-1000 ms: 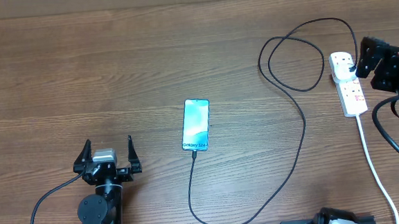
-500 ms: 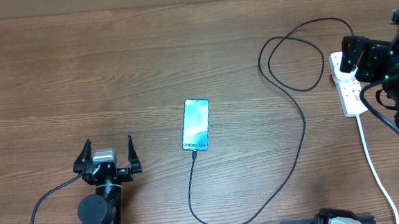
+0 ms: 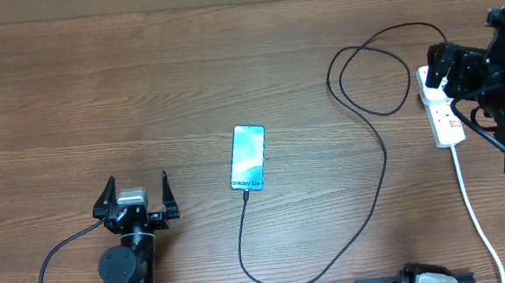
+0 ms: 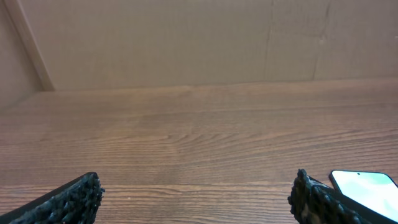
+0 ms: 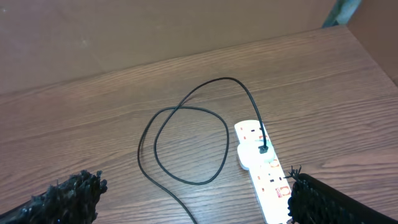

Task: Plug charger to phone and switch on socket

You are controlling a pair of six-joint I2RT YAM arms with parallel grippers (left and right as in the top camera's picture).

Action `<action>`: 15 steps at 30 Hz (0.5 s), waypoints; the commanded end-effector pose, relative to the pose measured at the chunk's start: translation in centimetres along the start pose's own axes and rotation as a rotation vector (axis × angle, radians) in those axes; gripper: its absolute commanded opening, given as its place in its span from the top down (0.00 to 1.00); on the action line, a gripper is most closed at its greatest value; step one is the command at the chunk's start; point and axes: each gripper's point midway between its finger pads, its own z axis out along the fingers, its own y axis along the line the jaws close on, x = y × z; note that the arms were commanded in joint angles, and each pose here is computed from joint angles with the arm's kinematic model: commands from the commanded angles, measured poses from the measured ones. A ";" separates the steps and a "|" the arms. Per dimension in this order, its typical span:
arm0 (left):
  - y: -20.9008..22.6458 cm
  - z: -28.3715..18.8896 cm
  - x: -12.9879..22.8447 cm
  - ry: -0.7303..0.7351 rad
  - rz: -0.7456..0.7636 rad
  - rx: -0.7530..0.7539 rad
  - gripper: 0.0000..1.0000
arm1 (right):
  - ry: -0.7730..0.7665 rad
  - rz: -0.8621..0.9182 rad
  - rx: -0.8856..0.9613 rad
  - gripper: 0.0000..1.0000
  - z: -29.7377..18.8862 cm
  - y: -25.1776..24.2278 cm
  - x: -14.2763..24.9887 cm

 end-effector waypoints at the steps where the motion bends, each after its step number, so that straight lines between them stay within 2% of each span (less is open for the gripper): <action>1: 0.0 0.0 -0.1 -0.008 0.026 0.000 0.01 | -0.015 -0.033 -0.032 0.00 -0.2 1.3 -0.5; 15: 0.0 0.0 -0.1 -0.008 0.026 0.000 0.00 | 0.019 -0.144 -0.182 0.00 0.0 7.8 0.8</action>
